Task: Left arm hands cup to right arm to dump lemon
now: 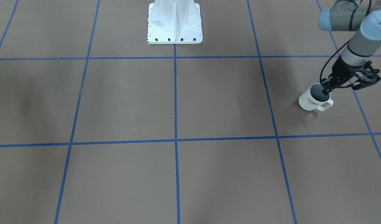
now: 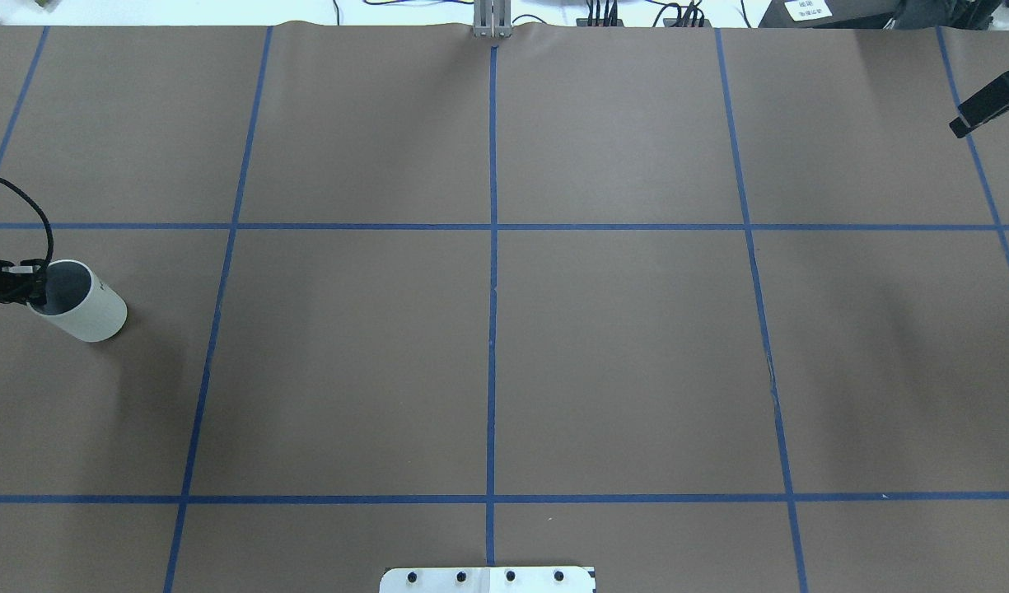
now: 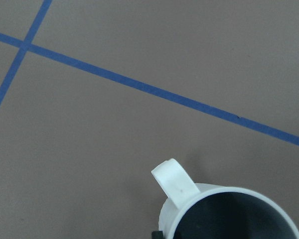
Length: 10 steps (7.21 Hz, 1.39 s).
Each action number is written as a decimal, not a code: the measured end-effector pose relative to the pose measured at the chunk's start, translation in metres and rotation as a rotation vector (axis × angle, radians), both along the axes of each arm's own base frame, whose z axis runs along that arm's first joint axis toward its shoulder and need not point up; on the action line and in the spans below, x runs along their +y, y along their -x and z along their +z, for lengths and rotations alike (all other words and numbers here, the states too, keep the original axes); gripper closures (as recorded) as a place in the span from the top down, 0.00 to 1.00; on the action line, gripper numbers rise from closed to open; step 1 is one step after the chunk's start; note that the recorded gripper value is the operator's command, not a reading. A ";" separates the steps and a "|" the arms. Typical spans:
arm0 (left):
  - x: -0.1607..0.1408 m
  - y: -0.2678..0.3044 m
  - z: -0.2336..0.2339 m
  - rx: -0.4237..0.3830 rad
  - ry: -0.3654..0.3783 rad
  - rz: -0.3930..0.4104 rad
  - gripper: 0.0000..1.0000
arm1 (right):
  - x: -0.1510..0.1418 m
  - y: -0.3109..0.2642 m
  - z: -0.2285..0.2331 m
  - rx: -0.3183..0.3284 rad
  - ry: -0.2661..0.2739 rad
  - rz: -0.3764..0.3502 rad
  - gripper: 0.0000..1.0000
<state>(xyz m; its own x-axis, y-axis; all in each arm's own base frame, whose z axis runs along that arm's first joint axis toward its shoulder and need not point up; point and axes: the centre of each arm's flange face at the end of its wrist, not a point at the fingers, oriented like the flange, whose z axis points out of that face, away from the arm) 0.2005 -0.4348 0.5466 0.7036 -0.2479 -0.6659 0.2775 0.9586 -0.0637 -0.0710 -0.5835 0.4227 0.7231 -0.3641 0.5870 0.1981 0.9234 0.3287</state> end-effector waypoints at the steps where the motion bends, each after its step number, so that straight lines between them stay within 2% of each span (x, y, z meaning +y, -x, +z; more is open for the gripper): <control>1: 0.004 0.002 0.002 -0.002 -0.019 0.039 1.00 | 0.001 -0.002 0.002 -0.005 0.005 0.001 1.00; 3: 0.006 0.026 -0.003 0.044 -0.061 0.120 1.00 | 0.003 -0.011 0.013 -0.002 0.004 -0.014 1.00; 5: -0.011 0.080 -0.008 0.058 -0.103 0.162 1.00 | 0.016 -0.036 0.045 0.025 -0.006 -0.045 1.00; 6: -0.026 0.104 -0.016 0.035 -0.126 0.197 1.00 | 0.033 -0.058 0.072 0.038 0.009 -0.045 1.00; 8: -0.044 0.137 -0.022 -0.002 -0.143 0.240 1.00 | 0.094 -0.103 0.145 0.056 0.069 -0.022 1.00; 10: -0.048 0.156 -0.018 -0.012 -0.126 0.226 1.00 | 0.135 -0.114 0.191 0.064 0.114 -0.013 1.00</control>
